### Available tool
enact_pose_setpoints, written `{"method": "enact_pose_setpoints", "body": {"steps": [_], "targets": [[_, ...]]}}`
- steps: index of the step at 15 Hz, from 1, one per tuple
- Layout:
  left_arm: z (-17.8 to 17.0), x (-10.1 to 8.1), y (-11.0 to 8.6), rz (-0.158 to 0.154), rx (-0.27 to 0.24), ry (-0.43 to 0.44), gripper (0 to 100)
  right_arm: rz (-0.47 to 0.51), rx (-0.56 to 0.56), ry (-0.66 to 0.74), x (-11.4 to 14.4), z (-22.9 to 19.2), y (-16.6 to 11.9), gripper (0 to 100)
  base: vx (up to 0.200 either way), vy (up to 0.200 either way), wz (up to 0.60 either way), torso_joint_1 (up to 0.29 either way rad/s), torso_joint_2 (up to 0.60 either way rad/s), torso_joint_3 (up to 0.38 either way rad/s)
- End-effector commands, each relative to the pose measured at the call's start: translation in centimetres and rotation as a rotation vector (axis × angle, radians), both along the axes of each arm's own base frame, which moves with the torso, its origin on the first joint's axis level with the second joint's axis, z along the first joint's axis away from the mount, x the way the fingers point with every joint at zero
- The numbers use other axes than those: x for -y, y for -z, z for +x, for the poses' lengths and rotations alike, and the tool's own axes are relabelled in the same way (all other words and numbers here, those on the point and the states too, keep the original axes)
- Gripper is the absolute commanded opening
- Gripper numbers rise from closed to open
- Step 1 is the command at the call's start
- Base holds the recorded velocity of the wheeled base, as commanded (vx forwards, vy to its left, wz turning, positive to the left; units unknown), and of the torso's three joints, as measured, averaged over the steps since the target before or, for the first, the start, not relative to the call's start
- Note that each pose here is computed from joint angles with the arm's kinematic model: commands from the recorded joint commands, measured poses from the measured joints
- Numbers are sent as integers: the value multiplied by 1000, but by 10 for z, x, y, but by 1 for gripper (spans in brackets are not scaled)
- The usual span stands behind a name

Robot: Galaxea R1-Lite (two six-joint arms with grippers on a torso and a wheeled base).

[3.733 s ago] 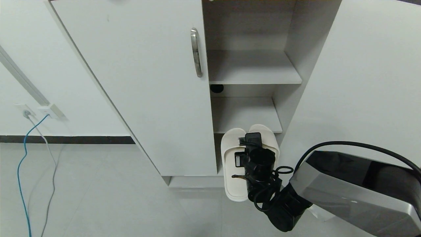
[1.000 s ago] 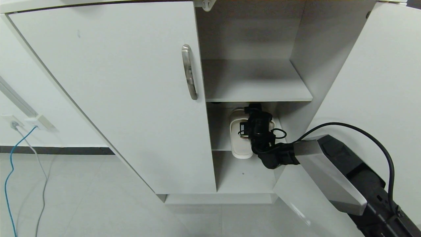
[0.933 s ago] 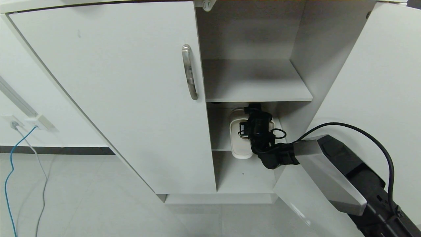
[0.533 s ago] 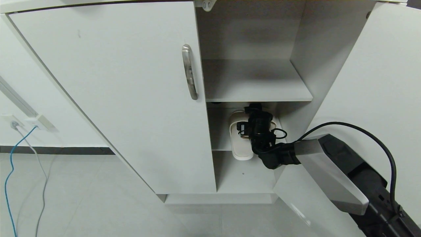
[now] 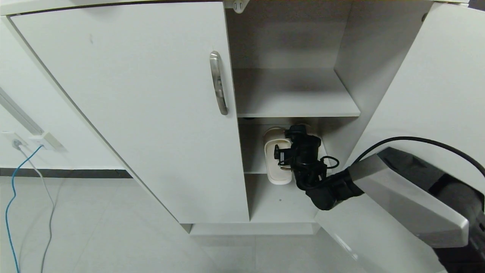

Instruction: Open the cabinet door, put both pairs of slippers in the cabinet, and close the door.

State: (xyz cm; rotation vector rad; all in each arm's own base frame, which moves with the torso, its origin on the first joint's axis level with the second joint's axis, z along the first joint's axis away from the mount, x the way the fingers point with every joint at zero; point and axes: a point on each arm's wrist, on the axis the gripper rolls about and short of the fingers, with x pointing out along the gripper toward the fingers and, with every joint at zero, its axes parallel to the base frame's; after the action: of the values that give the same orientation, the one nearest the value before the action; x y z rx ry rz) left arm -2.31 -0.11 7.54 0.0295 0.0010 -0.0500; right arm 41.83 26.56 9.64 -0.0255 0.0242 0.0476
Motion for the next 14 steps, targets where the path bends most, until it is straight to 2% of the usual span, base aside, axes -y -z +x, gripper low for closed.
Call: {"method": "enact_pose_setpoints", "body": {"steps": [1, 7, 12, 14], "targets": [[0, 0, 0, 1, -1, 1, 0, 15, 20, -29, 7, -36, -25, 100, 0, 0, 0, 0, 0, 0], [0, 0, 0, -2, -1, 1, 0, -6, -9, -126, 31, -136, -13, 100, 0, 0, 0, 0, 0, 0], [0, 0, 0, -2, -1, 1, 0, -17, -15, -161, 38, -162, -14, 100, 0, 0, 0, 0, 0, 0], [0, 0, 0, -3, -2, 1, 0, -19, -17, -167, 37, -164, -14, 100, -200, 0, 0, 2, 0, 2]]}}
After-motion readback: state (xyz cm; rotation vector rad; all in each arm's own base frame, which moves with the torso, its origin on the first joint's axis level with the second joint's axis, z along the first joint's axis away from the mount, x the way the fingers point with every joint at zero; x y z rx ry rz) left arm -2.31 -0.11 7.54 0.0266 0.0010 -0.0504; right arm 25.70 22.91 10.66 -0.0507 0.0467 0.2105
